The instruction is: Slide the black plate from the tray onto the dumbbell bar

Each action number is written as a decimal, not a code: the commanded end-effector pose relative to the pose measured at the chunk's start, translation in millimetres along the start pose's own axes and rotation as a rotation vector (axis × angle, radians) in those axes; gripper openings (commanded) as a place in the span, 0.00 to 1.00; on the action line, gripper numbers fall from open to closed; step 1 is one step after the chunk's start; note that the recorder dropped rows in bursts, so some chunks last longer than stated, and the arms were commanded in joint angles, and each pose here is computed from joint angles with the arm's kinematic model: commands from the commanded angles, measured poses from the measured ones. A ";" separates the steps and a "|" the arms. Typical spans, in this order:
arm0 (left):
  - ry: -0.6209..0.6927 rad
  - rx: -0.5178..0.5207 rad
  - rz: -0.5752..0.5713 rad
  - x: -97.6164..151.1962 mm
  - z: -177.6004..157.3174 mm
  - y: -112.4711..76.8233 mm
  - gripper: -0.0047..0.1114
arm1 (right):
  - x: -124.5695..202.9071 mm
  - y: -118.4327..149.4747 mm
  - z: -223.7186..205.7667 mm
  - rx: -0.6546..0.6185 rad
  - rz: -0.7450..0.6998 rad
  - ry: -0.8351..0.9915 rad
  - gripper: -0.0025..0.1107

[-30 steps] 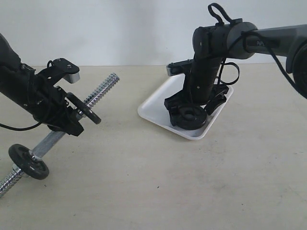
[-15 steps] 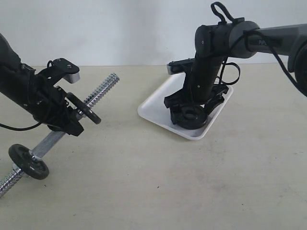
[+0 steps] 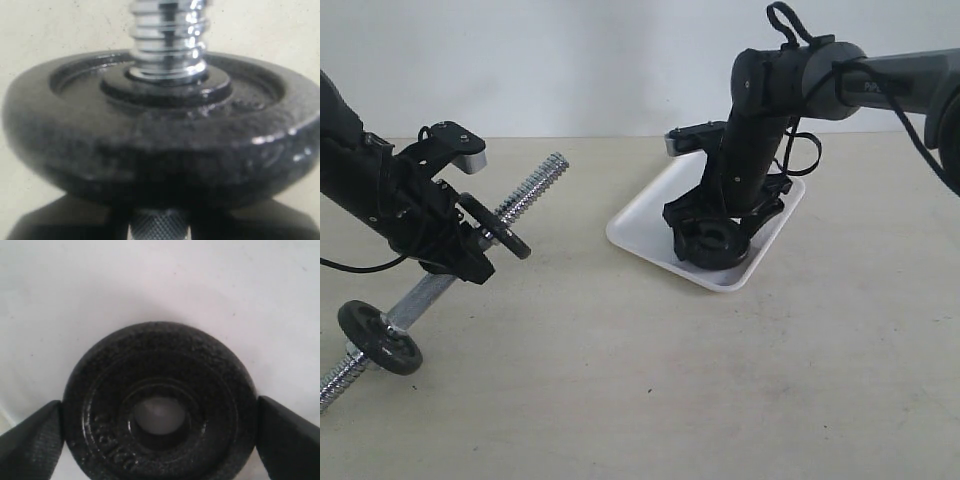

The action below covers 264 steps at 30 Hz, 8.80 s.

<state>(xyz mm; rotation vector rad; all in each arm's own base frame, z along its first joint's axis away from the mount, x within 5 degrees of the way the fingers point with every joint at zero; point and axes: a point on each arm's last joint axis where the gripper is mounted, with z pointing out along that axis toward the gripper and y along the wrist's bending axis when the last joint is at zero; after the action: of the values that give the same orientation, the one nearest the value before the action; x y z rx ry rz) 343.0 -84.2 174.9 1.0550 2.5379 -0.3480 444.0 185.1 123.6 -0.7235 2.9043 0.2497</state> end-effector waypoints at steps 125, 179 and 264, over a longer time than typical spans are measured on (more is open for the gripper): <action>-0.373 -0.168 0.297 -48.1 -41.2 -10.9 0.08 | -12.2 48.8 -174.2 -0.856 0.135 -0.380 0.02; -0.443 -0.093 0.171 -52.8 -41.6 -15.3 0.08 | -17.6 23.7 -173.0 -0.902 0.081 -0.513 0.02; -0.494 -0.072 0.130 -55.9 -43.6 -15.8 0.08 | -16.5 35.2 -167.8 -0.871 0.021 -0.483 0.02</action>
<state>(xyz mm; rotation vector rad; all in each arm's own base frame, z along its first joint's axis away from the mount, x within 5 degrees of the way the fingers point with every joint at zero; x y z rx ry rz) 351.3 -116.6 204.8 1.1002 2.0971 -0.4606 433.5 190.8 280.3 -0.5489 2.2843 1.4360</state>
